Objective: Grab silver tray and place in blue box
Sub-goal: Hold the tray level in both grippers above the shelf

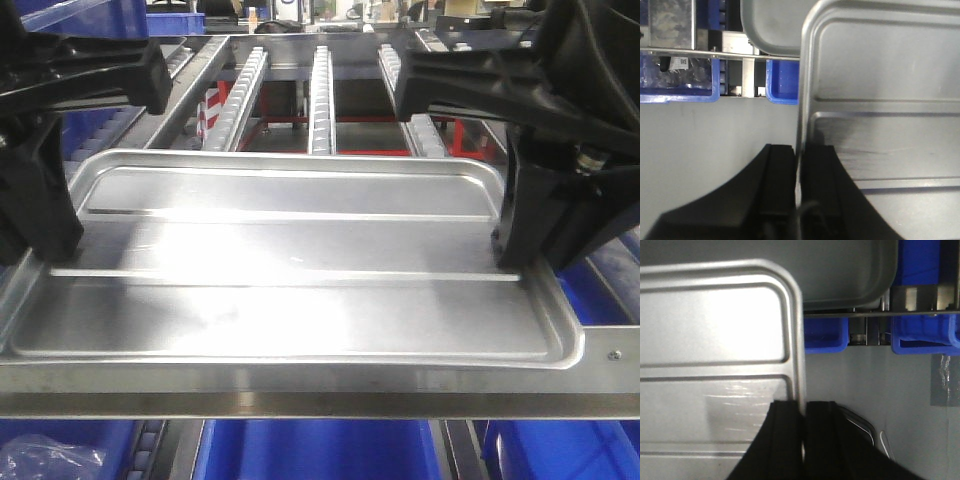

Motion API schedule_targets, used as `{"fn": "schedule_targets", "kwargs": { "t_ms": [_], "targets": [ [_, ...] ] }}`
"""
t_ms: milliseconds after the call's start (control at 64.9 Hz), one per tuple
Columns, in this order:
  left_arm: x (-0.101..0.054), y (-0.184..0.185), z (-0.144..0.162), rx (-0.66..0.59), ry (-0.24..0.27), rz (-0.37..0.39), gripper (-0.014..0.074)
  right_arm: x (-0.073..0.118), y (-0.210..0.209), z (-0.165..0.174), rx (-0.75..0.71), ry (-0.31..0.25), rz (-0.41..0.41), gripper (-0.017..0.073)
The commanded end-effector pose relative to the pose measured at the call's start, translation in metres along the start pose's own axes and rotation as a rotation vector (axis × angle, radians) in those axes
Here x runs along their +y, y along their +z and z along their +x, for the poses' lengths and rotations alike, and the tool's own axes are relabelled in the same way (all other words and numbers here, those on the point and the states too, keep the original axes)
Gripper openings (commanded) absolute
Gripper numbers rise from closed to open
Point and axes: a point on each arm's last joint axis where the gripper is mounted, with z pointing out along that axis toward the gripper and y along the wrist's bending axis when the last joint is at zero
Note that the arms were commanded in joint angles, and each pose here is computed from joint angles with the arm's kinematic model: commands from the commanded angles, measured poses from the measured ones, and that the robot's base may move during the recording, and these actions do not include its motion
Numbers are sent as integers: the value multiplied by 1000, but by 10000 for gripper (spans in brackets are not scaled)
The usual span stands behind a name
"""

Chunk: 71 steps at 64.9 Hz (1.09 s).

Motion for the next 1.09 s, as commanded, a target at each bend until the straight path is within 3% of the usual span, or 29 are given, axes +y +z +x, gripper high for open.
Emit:
{"fn": "schedule_targets", "kwargs": {
  "t_ms": [0,1078],
  "targets": [
    [4,-10,-5,-43,11,-24,-9,-3,-14,-9,-70,-24,7,51],
    [4,-10,-5,-44,11,-24,-9,-3,-14,-9,-71,-25,8,51]
  ]
}}
